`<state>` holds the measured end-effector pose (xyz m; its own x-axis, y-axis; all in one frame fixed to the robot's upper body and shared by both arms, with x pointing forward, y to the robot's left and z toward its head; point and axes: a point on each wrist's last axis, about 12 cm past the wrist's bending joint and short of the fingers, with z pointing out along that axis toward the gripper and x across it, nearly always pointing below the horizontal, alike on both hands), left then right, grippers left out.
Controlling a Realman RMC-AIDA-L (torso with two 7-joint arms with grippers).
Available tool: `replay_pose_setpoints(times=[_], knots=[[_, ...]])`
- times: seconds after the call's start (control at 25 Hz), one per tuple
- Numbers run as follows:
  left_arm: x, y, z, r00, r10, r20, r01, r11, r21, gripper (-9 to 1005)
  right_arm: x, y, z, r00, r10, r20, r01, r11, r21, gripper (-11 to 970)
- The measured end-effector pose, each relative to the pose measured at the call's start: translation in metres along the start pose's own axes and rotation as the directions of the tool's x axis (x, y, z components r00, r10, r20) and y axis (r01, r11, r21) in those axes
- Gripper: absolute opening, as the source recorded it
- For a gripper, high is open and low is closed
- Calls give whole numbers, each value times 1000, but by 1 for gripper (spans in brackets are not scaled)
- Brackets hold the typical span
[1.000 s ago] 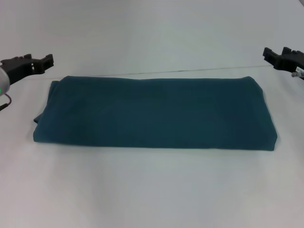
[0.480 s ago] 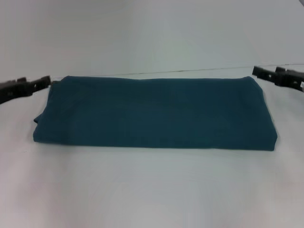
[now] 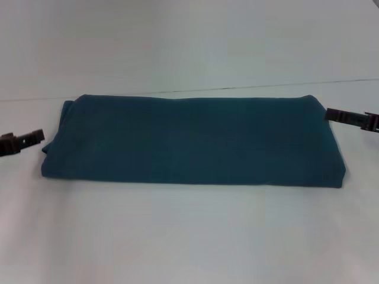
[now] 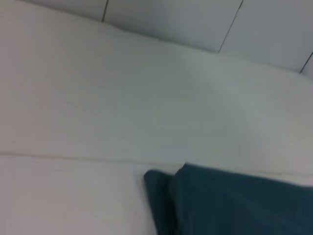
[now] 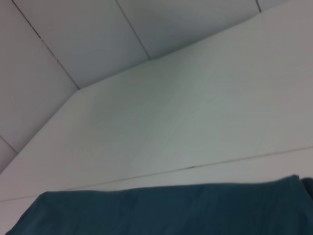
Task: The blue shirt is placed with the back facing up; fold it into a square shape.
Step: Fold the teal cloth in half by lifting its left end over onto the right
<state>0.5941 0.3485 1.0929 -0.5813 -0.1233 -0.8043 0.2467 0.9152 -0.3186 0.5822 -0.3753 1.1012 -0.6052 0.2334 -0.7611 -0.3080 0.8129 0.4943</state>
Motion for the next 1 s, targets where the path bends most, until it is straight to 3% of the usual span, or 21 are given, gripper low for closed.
replay_pose_setpoints(times=[0.48,1.0], knots=[[17,2,-1,994,62,-91,-62,998,-6,816,3,-1,-15,990,75,-121,-78,997,-27,944],[22,-16,12,983,119,-142,-115,993,39,814,6,1,-16,981,80,-176,-88,995,-38,945]])
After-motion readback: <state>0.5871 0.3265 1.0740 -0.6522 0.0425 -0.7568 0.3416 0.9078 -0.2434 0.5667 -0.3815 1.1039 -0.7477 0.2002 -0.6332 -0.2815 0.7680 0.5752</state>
